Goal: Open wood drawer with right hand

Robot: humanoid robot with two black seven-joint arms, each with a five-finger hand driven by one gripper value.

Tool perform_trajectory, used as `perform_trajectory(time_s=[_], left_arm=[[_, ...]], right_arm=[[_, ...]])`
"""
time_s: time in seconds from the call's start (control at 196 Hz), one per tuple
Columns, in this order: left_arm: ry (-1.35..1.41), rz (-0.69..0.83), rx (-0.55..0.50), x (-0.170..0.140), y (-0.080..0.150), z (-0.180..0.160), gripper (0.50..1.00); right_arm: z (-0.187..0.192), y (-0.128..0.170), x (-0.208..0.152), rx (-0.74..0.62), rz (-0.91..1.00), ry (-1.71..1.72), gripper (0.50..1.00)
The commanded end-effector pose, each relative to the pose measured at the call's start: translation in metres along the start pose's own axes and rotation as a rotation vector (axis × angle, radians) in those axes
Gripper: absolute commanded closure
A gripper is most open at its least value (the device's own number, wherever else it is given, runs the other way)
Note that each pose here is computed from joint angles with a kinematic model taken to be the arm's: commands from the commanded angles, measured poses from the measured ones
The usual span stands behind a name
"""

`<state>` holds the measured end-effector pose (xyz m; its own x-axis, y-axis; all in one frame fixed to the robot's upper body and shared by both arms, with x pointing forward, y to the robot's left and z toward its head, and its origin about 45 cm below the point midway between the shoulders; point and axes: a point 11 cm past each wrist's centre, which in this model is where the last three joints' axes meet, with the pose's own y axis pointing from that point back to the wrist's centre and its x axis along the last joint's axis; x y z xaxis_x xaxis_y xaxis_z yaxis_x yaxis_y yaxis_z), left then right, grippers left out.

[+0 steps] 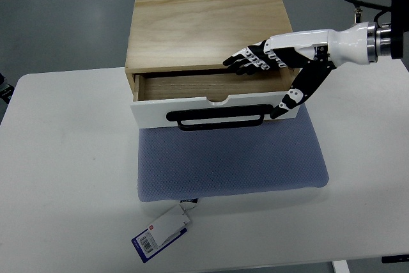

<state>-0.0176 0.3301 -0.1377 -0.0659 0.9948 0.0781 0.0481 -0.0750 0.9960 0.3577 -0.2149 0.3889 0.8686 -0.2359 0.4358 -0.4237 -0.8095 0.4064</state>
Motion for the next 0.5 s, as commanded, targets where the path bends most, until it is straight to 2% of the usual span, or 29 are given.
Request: perform_trajectory(time_s=[0.0, 0.143, 0.148, 0.316, 0.494], left_arm=[[0.000, 0.000, 0.000, 0.000, 0.000, 0.000, 0.500], [0.000, 0.000, 0.000, 0.000, 0.000, 0.000, 0.500], [0.000, 0.000, 0.000, 0.000, 0.000, 0.000, 0.500], [0.000, 0.000, 0.000, 0.000, 0.000, 0.000, 0.500], [0.000, 0.000, 0.000, 0.000, 0.000, 0.000, 0.500]], right_arm=[[0.004, 0.013, 0.011, -0.007, 0.044, -0.020, 0.544], [0.014, 0.026, 0.029, -0.026, 0.108, -0.056, 0.544], [0.018, 0.034, 0.039, -0.019, 0.147, -0.087, 0.544], [0.042, 0.063, 0.072, 0.037, 0.278, -0.295, 0.544], [0.081, 0.089, 0.092, 0.112, 0.407, -0.545, 0.544]])
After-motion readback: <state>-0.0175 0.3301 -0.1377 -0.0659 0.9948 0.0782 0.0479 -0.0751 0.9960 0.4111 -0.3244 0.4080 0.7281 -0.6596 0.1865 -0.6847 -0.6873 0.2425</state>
